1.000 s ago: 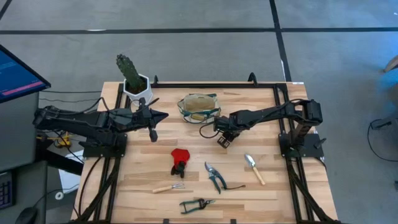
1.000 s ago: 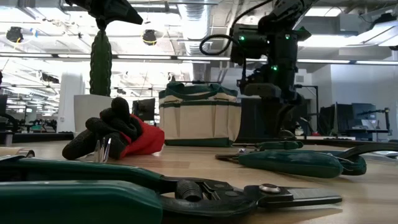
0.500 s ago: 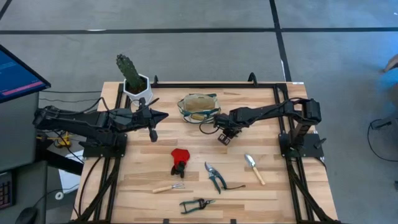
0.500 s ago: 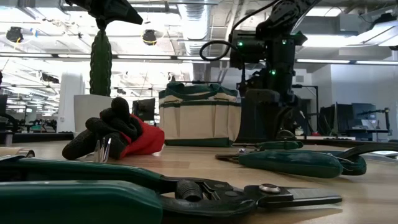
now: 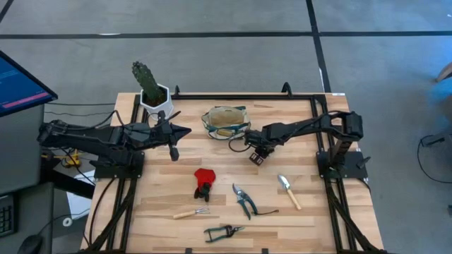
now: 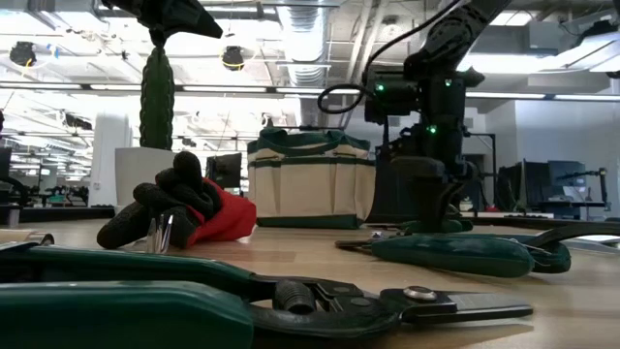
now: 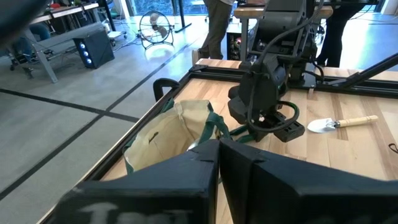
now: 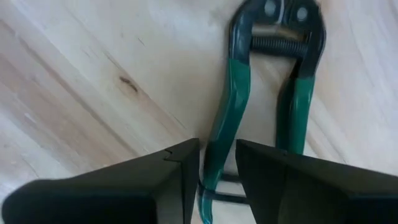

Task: Pick & Place Garden tools in Gardening bag
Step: Put the top garden pruner into the gardening bag

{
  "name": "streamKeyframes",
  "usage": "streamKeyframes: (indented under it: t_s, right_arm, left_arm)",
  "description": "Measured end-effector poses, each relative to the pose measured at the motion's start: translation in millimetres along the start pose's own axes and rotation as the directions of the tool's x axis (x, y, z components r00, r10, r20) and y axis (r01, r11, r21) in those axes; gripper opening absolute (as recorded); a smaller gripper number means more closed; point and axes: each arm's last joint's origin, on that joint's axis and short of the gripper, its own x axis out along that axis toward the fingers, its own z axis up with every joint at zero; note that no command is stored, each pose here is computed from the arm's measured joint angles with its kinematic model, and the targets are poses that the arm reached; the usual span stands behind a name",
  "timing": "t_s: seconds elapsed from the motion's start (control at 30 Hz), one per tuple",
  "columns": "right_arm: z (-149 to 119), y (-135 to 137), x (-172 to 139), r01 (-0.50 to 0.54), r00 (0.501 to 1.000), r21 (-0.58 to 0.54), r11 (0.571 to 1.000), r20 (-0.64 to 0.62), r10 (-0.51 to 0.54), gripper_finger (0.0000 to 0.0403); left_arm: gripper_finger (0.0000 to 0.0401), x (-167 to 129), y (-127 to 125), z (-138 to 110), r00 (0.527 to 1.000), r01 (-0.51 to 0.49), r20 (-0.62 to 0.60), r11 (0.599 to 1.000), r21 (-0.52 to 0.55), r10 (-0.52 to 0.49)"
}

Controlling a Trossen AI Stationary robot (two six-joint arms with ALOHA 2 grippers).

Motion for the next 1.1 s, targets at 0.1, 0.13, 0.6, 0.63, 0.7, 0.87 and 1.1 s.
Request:
streamKeyframes:
  t_s: [0.1, 0.13, 0.6, 0.63, 0.7, 0.87, 1.1]
  right_arm:
    - [-3, -1, 2, 0.0, 1.0, 0.0, 1.0, -0.001, 0.0, 0.0098]
    - [-3, -1, 2, -0.001, 1.0, 0.0, 1.0, -0.002, 0.001, 0.0097]
    - [-2, 0, 3, -0.009, 1.0, 0.0, 1.0, 0.012, 0.009, 0.0015]
    - [-2, 0, 2, -0.006, 1.0, -0.001, 1.0, 0.007, 0.006, 0.0015]
    - [-2, 0, 1, -0.001, 1.0, -0.002, 1.0, -0.002, 0.001, 0.0018]
    - [-5, -3, -2, 0.041, 0.997, -0.015, 0.999, -0.065, -0.042, 0.0027]
    - [-13, -11, -9, 0.088, 0.985, -0.038, 0.995, -0.144, -0.092, 0.0017]
  left_arm:
    - [0.0004, 0, 0, 0, 1.0, 0.0, 0.0, 1.0, 0.0, 0.0]
    - [0.0004, 0, 0, 0, 1.0, 0.0, 0.0, 1.0, 0.0, 0.0]
    - [0.0004, 0, 0, 0, 1.0, 0.001, 0.0, 1.0, 0.0, -0.001]
    - [0.0004, 0, 0, 0, 1.0, 0.0, 0.0, 1.0, 0.0, 0.0]
    - [0.0004, 0, 0, 0, 1.0, 0.001, 0.0, 1.0, 0.0, -0.001]
    - [0.0004, 0, 0, 0, 1.0, 0.0, 0.0, 1.0, 0.0, 0.0]
    - [0.0004, 0, 0, 0, 1.0, 0.0, 0.0, 1.0, 0.0, 0.0]
